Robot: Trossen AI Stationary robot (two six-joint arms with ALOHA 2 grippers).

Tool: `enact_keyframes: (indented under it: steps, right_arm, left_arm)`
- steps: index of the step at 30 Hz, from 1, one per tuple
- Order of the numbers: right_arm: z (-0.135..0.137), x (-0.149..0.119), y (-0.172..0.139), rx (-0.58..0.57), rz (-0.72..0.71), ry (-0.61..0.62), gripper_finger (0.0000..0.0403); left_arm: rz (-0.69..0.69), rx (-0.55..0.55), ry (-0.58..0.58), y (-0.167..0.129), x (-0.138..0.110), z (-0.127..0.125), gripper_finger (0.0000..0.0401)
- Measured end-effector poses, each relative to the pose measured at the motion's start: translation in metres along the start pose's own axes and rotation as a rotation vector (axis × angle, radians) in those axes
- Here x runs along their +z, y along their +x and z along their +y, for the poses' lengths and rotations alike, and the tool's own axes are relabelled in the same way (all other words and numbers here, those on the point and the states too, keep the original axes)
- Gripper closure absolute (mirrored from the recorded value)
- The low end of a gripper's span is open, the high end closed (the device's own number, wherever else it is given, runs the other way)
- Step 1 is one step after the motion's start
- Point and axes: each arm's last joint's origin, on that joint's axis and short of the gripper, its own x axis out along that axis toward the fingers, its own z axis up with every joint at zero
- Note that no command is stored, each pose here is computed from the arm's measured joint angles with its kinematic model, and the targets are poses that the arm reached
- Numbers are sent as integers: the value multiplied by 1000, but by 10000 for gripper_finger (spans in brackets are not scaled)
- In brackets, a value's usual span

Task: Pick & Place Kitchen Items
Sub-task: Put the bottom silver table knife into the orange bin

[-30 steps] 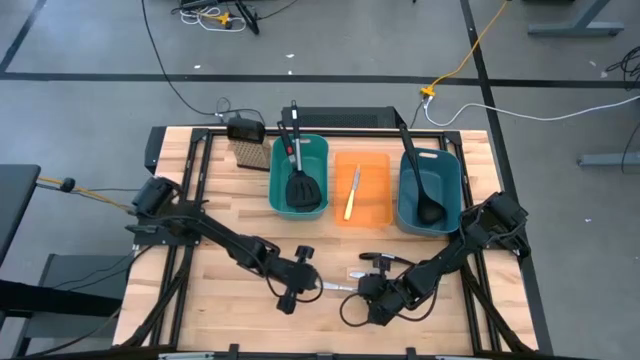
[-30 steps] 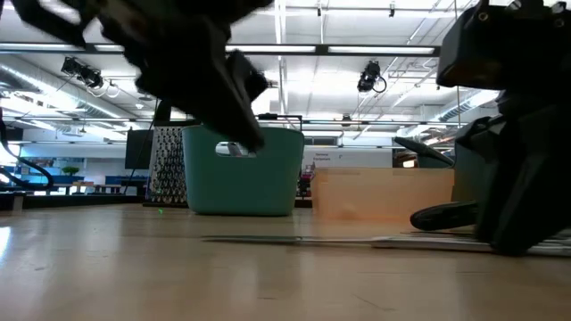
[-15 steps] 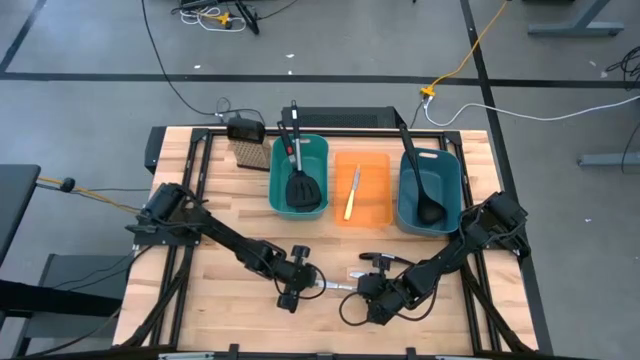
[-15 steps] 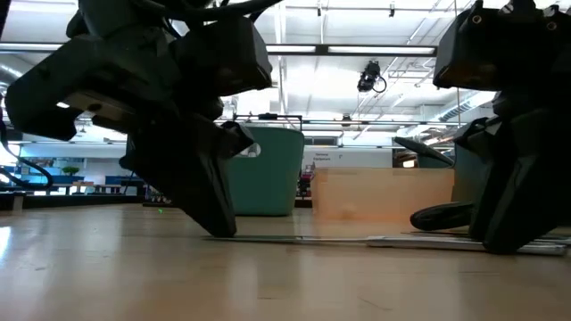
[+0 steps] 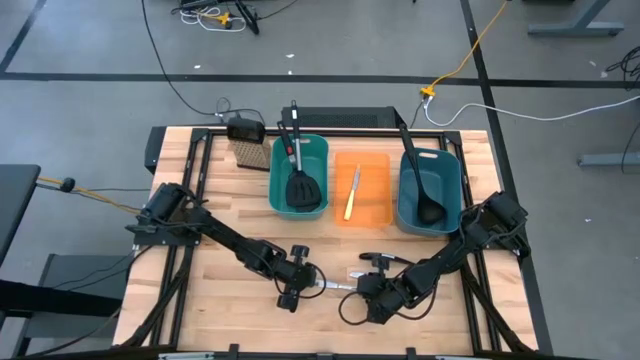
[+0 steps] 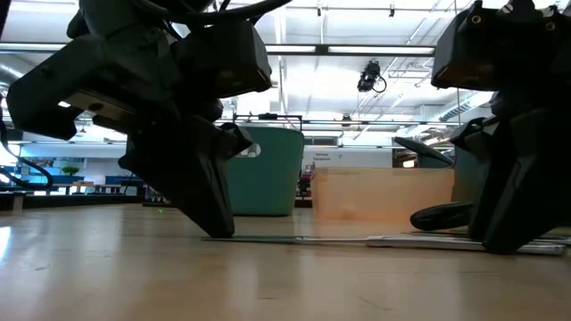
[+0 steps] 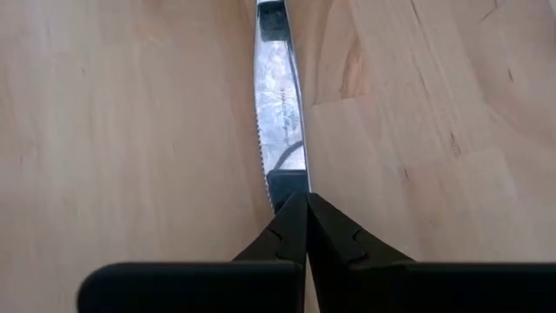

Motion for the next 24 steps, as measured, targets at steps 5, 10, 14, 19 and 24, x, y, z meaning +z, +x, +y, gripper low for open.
enact_keyframes:
  steps: [5, 10, 14, 19, 24]
  right_arm:
    - [1, 2, -3, 42, 10, -9, 297]
    - [0, 4, -14, 90, 30, -10, 264]
    - [0, 4, -19, 118, 52, -9, 237]
    - [-2, 2, -20, 111, 88, 6, 219]
    - [-2, 1, -20, 108, 91, 9, 217]
  left_arm:
    - [9, -1, -3, 0, -1, 0, 394]
    - [15, 2, -23, 4, -2, 2, 394]
    - [32, -6, -38, 10, -4, 4, 396]
    - [37, -5, -49, 12, -5, 5, 394]
    - [31, -5, -82, 13, -4, 9, 397]
